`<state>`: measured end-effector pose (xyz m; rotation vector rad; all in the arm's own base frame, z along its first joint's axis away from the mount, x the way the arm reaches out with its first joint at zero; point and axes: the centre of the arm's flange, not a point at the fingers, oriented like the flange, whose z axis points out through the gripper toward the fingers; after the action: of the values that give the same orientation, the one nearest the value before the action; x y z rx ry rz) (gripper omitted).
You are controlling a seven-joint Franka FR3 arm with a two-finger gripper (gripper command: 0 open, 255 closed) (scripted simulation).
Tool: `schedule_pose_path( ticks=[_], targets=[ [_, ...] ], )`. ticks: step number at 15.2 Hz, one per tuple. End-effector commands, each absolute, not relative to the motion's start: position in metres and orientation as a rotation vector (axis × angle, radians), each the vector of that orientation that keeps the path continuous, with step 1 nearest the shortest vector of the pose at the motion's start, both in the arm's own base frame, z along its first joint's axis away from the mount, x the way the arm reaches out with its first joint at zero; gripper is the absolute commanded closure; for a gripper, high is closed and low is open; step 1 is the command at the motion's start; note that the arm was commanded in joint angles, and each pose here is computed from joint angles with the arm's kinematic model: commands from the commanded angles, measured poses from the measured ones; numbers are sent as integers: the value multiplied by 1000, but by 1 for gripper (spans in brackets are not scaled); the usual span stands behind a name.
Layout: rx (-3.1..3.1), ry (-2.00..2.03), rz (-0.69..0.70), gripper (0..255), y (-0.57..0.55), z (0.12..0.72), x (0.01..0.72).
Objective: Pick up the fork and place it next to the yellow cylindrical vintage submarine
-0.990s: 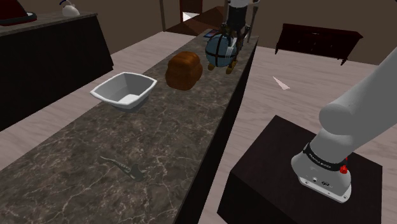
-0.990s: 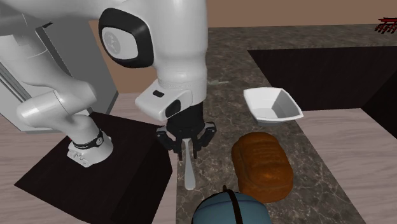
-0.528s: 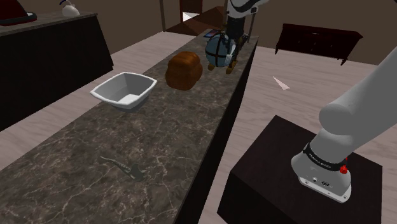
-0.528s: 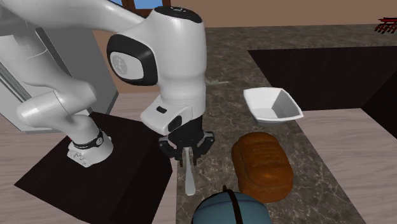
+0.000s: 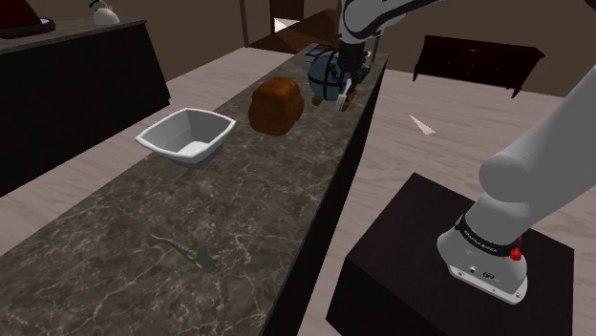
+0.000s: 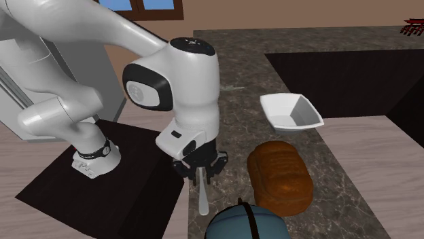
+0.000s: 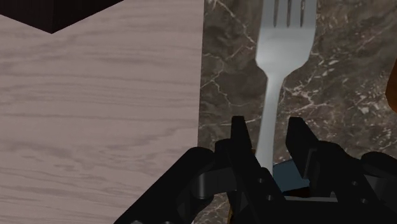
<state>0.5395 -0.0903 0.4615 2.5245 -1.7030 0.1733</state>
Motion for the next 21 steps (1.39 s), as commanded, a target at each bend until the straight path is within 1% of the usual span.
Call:
schedule_pose_path(
  ticks=[1,21],
  targets=[
    [2525,-1703,174,255,-90,451,540],
    [2525,-1703,174,255,-90,346,540]
  ],
)
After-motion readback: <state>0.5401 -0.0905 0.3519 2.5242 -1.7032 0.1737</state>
